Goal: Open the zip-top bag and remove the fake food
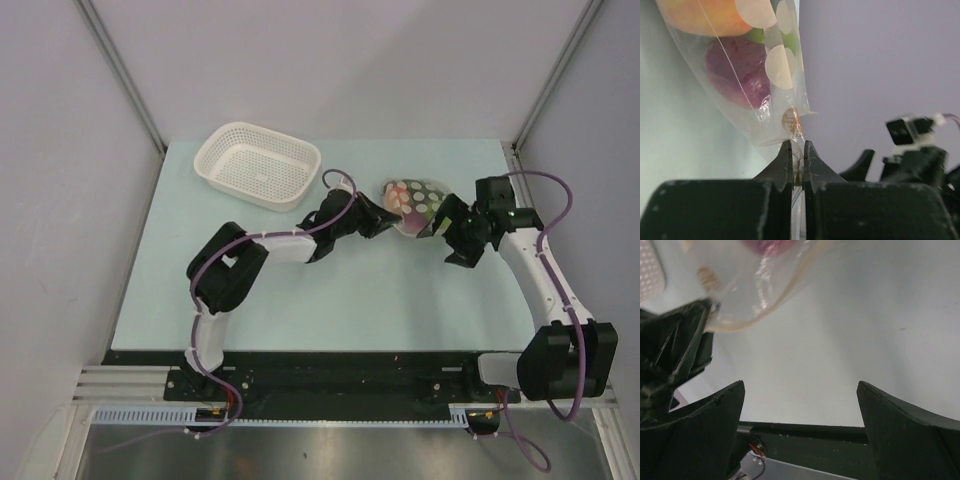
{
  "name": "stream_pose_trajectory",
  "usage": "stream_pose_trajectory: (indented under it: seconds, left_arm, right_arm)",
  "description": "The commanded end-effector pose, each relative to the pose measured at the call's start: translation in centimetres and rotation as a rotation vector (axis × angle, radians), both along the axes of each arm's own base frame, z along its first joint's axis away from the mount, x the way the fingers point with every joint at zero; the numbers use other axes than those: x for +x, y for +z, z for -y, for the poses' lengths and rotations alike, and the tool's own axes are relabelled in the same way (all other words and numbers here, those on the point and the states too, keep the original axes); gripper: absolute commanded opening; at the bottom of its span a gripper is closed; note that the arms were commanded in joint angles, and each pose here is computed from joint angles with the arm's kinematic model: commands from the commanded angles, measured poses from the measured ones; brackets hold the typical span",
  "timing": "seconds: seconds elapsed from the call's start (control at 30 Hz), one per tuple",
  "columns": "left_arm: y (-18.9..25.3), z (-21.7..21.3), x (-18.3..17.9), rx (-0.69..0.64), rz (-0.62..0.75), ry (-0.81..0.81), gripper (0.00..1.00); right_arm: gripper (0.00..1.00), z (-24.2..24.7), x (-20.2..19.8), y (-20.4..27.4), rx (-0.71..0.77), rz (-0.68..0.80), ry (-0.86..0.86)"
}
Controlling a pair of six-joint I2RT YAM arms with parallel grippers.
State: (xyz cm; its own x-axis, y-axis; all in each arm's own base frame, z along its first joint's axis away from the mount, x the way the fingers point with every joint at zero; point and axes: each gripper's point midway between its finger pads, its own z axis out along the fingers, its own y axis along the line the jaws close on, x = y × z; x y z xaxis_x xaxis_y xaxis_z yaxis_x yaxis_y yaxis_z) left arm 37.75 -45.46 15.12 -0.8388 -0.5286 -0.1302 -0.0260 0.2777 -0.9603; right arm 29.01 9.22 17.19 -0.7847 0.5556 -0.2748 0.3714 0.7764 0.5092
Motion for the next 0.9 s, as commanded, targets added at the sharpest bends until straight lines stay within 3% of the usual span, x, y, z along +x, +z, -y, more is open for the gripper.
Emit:
stream_pose_trajectory:
  seconds: [0.0, 0.17, 0.4, 0.57, 0.8, 0.87]
  left_arm:
    - [4.1, 0.8, -2.7, -0.083, 0.063, -0.071, 0.01]
    - [3.8, 1.5, -5.3, -0.083, 0.013, -0.126, 0.0]
    - [2.6, -0.8, -8.5, -0.071, -0.064, -0.151, 0.05]
    - [3.0, -0.1, -9.5, -0.088, -0.058, -0.226, 0.13]
    - [2.2, -0.2, -10.0, -0.085, -0.08, -0.246, 0.14]
    - [1.9, -0.3, -10.4, -0.083, -0.087, -0.257, 0.14]
  right_arm:
    - [1.0, 1.3, 0.1, -1.3, 0.071, -0.026, -0.143]
    - [1.0, 1.6, 0.4, -2.6, 0.099, -0.03, -0.167]
    - [1.0, 1.7, 2.1, -4.1, 0.086, -0.046, -0.139]
    - [0.93, 0.1, 2.6, -5.3, 0.149, -0.063, -0.107]
    - [0.91, -0.6, 1.4, -6.0, 0.097, -0.078, -0.093]
    - [0.85, -0.6, 1.2, -6.6, 0.103, -0.087, -0.103]
